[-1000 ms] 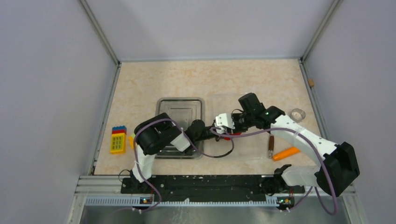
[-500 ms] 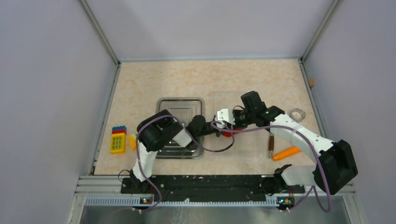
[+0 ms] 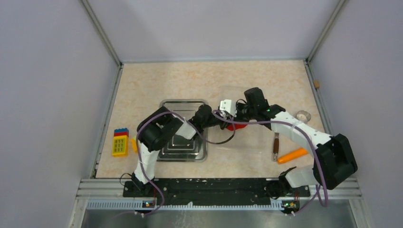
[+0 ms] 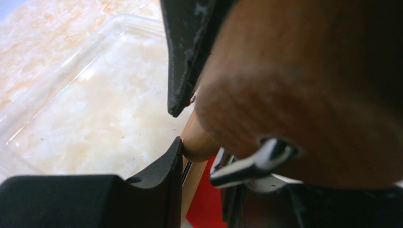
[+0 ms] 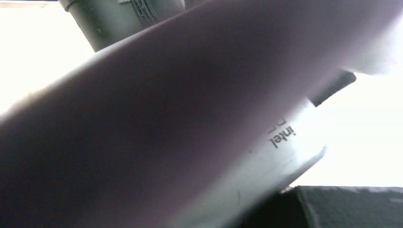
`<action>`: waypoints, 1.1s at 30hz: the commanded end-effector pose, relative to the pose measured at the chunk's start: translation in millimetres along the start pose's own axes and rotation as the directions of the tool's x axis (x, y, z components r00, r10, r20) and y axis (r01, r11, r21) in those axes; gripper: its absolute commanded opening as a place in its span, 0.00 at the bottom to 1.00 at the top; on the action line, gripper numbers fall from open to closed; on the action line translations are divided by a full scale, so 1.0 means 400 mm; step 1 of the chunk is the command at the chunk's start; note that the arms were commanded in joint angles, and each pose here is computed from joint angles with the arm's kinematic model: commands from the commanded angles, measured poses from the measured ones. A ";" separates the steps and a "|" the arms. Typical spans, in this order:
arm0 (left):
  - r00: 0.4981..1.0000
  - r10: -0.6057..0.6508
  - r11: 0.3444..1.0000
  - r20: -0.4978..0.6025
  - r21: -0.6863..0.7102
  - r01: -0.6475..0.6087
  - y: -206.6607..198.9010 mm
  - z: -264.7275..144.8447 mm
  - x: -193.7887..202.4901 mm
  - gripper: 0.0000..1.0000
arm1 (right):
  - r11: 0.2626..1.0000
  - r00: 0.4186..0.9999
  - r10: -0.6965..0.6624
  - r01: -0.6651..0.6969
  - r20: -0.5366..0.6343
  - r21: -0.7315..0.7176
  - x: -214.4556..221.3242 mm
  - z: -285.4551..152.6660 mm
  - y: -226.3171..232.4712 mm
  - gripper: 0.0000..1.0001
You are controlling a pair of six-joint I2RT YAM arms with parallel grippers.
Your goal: Roll out the dumpling wrappers from the dough
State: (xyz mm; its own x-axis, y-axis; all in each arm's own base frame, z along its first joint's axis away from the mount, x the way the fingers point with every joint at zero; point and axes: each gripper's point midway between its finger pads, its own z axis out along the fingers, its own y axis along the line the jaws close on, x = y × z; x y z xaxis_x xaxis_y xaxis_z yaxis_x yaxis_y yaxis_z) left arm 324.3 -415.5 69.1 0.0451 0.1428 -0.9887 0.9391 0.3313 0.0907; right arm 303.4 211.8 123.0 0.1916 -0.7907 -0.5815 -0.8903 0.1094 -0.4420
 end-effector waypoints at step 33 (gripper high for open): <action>0.791 -0.611 0.787 -0.029 -0.133 0.603 0.303 -0.109 -0.196 0.26 | 0.945 0.969 0.244 -0.246 0.036 0.216 -0.075 -0.011 -0.325 0.00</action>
State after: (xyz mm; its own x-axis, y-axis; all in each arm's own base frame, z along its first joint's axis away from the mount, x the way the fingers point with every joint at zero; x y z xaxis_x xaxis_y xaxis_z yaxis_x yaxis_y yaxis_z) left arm 412.8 -386.4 110.5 -0.5989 0.0469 -0.7994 0.7445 0.4004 -0.5343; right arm 426.1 202.8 153.9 -0.0565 -0.7843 -0.6178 -0.7899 0.4136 -0.4528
